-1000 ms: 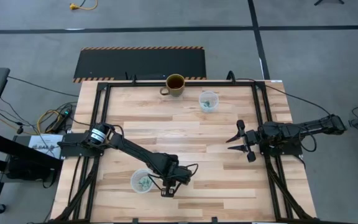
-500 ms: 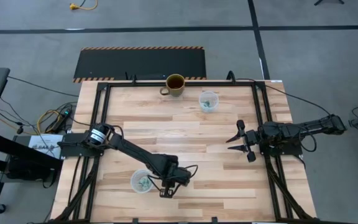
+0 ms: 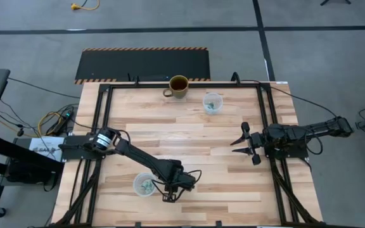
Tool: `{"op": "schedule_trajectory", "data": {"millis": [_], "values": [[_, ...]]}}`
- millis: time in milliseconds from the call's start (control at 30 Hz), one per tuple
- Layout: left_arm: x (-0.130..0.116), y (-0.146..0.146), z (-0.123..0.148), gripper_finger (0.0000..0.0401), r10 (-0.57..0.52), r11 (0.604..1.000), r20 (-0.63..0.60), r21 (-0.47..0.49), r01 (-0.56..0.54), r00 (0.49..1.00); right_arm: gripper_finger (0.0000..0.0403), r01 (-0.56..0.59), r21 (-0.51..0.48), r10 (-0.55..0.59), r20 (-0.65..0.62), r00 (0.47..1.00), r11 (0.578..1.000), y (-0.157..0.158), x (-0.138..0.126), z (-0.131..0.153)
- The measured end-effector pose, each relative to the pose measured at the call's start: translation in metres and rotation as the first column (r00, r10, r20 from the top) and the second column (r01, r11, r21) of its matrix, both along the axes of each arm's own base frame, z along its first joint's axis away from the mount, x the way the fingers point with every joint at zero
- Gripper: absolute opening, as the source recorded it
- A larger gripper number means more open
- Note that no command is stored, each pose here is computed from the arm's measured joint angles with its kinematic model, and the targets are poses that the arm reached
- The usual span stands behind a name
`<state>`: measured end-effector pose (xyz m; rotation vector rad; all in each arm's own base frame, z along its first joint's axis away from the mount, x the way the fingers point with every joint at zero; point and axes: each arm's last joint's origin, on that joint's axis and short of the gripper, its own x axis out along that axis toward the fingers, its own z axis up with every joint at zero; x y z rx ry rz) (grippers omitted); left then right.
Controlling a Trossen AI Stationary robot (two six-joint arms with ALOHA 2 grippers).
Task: Pick and place items into bin
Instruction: Put the right stevia packet into the bottom transparent bin
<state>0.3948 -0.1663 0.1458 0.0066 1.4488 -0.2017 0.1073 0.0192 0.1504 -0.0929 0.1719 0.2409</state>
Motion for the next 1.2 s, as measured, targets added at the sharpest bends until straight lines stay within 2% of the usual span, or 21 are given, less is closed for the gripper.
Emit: {"op": "schedule_trajectory", "data": {"millis": [200, 400, 567, 700, 833, 933, 1067, 1133, 1200], "values": [[0.000, 0.001, 0.000, 0.0083, 0.005, 1.000, 0.006, 0.029, -0.005, 1.000, 0.0123, 0.000, -0.001, 0.000, -0.007, 1.000, 1.000, 0.000, 0.000, -0.001], [0.002, 0.002, 0.001, 0.0013, 0.013, 0.999, 0.014, 0.040, -0.013, 1.000, 0.0123, 0.000, -0.001, 0.000, -0.006, 1.000, 1.000, 0.000, 0.000, -0.001], [0.013, 0.000, 0.015, 0.0004, 0.026, 0.995, 0.102, 0.089, -0.036, 0.994, 0.0123, 0.000, -0.001, 0.000, -0.006, 1.000, 1.000, 0.000, 0.000, -0.001], [0.024, 0.000, 0.046, 0.0002, 0.018, 0.984, 0.200, 0.172, -0.053, 0.980, 0.0123, 0.000, -0.001, 0.000, -0.006, 1.000, 1.000, 0.000, 0.000, -0.001], [0.028, 0.001, 0.094, 0.0001, -0.008, 0.964, 0.248, 0.261, -0.058, 0.969, 0.0123, 0.000, -0.001, 0.000, -0.006, 1.000, 1.000, 0.000, 0.000, -0.001], [0.018, 0.004, 0.132, 0.0000, -0.030, 0.945, 0.224, 0.324, -0.045, 0.974, 0.0123, 0.000, -0.001, 0.000, -0.006, 1.000, 1.000, 0.000, 0.000, -0.001], [-0.008, 0.000, 0.174, 0.0000, -0.046, 0.905, 0.172, 0.424, -0.032, 0.984, 0.0123, 0.000, -0.001, 0.000, -0.006, 1.000, 1.000, 0.000, 0.000, -0.001], [-0.016, -0.006, 0.187, 0.0000, -0.041, 0.902, 0.230, 0.427, -0.063, 0.972, 0.0123, 0.000, -0.001, 0.000, -0.006, 1.000, 1.000, 0.000, 0.000, -0.001], [-0.029, -0.012, 0.196, 0.0000, -0.041, 0.921, 0.250, 0.384, -0.061, 0.967, 0.0123, 0.000, -0.001, 0.000, -0.006, 1.000, 1.000, 0.000, 0.000, -0.001]]}}
